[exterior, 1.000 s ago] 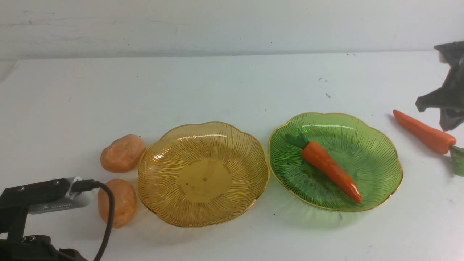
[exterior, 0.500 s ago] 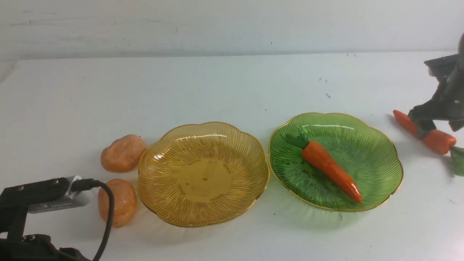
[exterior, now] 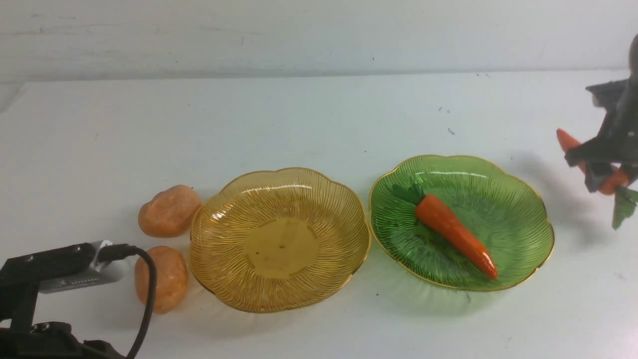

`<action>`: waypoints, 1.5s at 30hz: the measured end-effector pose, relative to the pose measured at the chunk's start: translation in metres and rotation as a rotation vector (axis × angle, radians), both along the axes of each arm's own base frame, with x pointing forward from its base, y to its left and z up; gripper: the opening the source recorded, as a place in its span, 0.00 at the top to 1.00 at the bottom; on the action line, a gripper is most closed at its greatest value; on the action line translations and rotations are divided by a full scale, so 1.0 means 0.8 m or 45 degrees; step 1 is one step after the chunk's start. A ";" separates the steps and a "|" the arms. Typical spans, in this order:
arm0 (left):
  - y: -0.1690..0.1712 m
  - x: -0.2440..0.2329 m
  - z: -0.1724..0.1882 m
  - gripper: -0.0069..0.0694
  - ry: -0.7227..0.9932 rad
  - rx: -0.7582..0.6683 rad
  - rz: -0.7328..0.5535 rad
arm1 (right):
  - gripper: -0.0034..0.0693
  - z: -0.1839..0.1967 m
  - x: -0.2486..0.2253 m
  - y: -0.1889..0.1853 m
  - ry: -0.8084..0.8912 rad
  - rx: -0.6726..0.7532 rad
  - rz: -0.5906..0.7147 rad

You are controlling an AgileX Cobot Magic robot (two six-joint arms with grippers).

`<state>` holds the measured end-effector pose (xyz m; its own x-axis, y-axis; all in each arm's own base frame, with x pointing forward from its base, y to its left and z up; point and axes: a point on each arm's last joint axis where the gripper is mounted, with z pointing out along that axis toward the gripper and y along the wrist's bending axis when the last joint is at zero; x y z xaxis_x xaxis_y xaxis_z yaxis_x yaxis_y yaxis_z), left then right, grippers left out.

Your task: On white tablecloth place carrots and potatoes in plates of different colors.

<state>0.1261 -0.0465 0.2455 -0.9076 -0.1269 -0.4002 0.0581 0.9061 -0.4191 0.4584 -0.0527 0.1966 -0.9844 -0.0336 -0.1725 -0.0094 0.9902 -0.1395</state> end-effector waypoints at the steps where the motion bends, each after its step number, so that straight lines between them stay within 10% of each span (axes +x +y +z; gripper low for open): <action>1: 0.000 0.000 0.000 0.86 0.002 -0.002 0.004 | 0.47 0.021 -0.005 0.008 -0.051 0.089 -0.048; 8: 0.000 0.001 0.000 0.85 -0.009 -0.005 0.016 | 0.47 0.112 -0.075 0.064 -0.183 0.424 -0.018; 18: 0.003 0.005 0.001 0.61 -0.050 0.021 0.029 | 0.47 0.025 -0.121 0.185 0.070 0.266 0.374; 28: 0.004 0.018 0.056 0.32 -0.099 0.120 -0.087 | 0.10 0.048 -0.106 0.196 0.047 0.086 0.439; 31: 0.010 0.035 0.102 0.30 -0.153 0.228 -0.095 | 0.20 0.077 -0.113 0.193 -0.022 0.091 0.422; 38: 0.018 0.082 0.087 0.29 -0.016 0.322 0.047 | 0.84 0.162 -0.180 0.184 -0.220 0.246 0.374; 45: 0.014 0.125 0.057 0.29 -0.006 0.315 0.085 | 0.97 0.187 -0.266 0.169 -0.266 0.370 0.385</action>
